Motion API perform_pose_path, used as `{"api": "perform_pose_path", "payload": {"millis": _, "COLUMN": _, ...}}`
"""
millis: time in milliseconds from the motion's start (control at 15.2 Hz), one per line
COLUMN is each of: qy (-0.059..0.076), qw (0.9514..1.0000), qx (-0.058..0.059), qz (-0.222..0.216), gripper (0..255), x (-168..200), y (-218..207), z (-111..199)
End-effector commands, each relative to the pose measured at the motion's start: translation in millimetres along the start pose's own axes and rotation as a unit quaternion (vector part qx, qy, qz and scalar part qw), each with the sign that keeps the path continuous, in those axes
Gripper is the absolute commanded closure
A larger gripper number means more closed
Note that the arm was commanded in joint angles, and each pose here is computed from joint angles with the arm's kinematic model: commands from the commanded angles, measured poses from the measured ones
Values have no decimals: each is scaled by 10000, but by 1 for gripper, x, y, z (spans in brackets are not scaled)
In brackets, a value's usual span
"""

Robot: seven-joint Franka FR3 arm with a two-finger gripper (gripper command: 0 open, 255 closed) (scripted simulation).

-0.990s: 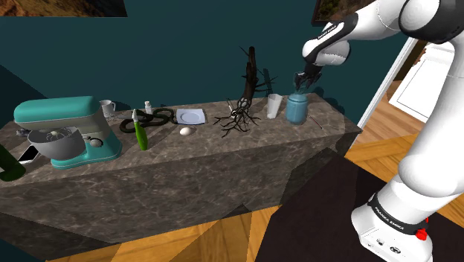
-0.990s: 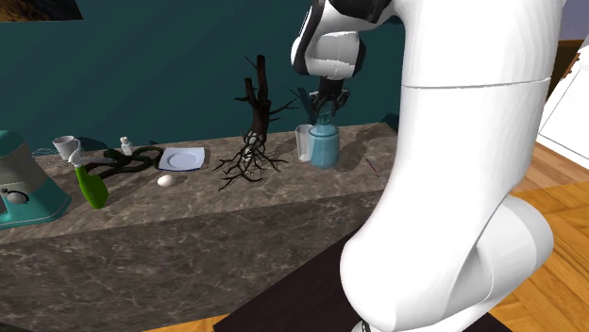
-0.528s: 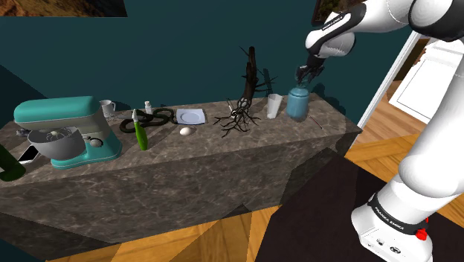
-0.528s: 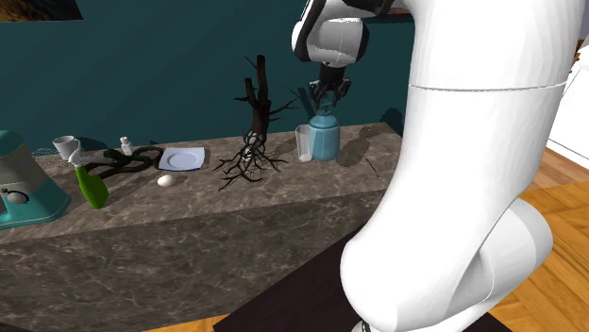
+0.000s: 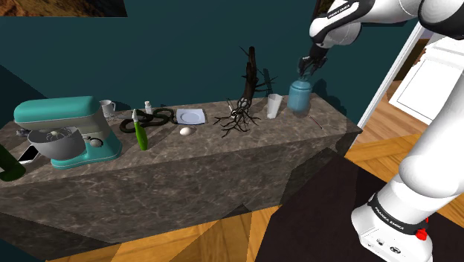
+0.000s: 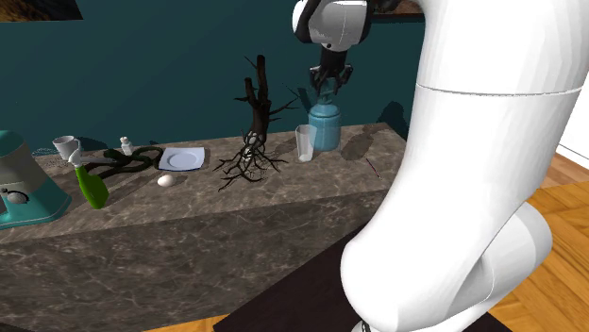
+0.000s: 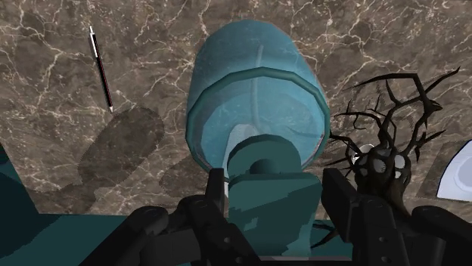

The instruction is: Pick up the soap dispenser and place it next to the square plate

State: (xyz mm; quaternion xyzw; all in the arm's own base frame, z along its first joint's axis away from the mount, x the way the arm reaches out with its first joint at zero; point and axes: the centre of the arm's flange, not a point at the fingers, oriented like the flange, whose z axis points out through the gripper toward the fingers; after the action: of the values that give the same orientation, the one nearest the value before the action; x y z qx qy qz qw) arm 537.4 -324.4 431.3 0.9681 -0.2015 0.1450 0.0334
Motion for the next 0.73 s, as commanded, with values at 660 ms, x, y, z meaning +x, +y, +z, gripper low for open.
{"api": "perform_pose_path", "payload": {"millis": 660, "qy": 5, "qw": 10000, "qx": 0, "qz": 0, "gripper": 255, "x": 19, "y": 1, "z": -61}}
